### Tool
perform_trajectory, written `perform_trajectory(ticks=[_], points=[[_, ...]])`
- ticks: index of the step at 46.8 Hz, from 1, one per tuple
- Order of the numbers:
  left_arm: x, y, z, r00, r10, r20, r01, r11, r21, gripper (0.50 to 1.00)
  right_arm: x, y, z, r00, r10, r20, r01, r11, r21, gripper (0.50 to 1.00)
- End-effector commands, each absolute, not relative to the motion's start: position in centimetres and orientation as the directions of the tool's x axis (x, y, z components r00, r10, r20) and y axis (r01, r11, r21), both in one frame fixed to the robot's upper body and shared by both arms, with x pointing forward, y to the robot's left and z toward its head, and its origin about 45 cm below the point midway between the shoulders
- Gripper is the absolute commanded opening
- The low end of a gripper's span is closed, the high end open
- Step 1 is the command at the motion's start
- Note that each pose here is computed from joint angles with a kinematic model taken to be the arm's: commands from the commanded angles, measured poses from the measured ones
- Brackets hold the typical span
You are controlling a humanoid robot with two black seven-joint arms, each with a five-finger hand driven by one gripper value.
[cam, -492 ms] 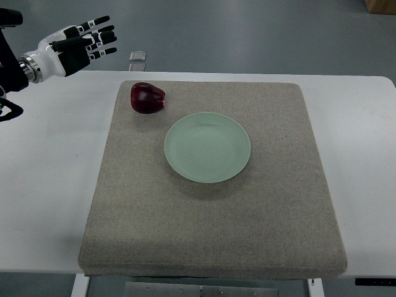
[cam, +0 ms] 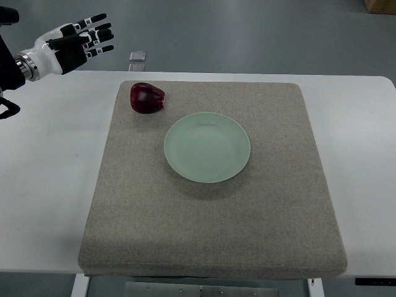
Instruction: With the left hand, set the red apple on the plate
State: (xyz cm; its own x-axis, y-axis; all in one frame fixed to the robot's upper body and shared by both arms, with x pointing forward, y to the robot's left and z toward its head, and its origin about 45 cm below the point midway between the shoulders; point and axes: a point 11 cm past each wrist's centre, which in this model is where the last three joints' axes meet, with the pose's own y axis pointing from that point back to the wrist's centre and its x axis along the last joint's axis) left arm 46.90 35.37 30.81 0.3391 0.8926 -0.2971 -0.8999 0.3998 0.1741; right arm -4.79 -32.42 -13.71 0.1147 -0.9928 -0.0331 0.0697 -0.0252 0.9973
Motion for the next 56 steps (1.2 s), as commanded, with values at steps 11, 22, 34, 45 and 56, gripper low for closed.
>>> perform_trajectory(ticks=[11, 22, 34, 45, 56], points=[[47.5, 34.7, 32.1, 0.429, 0.897, 0.105, -0.887, 0.398, 0.233, 0.996, -4.9, -32.4, -13.7, 0.114, -0.993, -0.032, 0.071, -0.024, 0.997, 0.964], [47.9, 34.2, 33.2, 0.473, 0.74, 0.478, -0.881, 0.384, 0.277, 0.996, -4.8, -32.4, -13.7, 0.115, -0.993, -0.034, 0.07, -0.026, 0.997, 0.964], [48.2, 32.8, 32.0, 0.515, 0.423, 0.746, -0.854, 0.335, 0.399, 0.996, -4.9, -32.4, -13.7, 0.114, -0.993, -0.034, 0.071, -0.026, 0.997, 0.964], [48.6, 30.2, 31.1, 0.561, 0.216, 0.799, -0.812, 0.329, 0.481, 0.996, -4.9, -32.4, -13.7, 0.114, -0.993, -0.034, 0.071, -0.026, 0.997, 0.964], [48.8, 27.2, 28.5, 0.606, 0.156, 0.78, -0.773, 0.348, 0.53, 0.996, -4.9, -32.4, -13.7, 0.114, -0.993, -0.034, 0.071, -0.026, 0.997, 0.964]])
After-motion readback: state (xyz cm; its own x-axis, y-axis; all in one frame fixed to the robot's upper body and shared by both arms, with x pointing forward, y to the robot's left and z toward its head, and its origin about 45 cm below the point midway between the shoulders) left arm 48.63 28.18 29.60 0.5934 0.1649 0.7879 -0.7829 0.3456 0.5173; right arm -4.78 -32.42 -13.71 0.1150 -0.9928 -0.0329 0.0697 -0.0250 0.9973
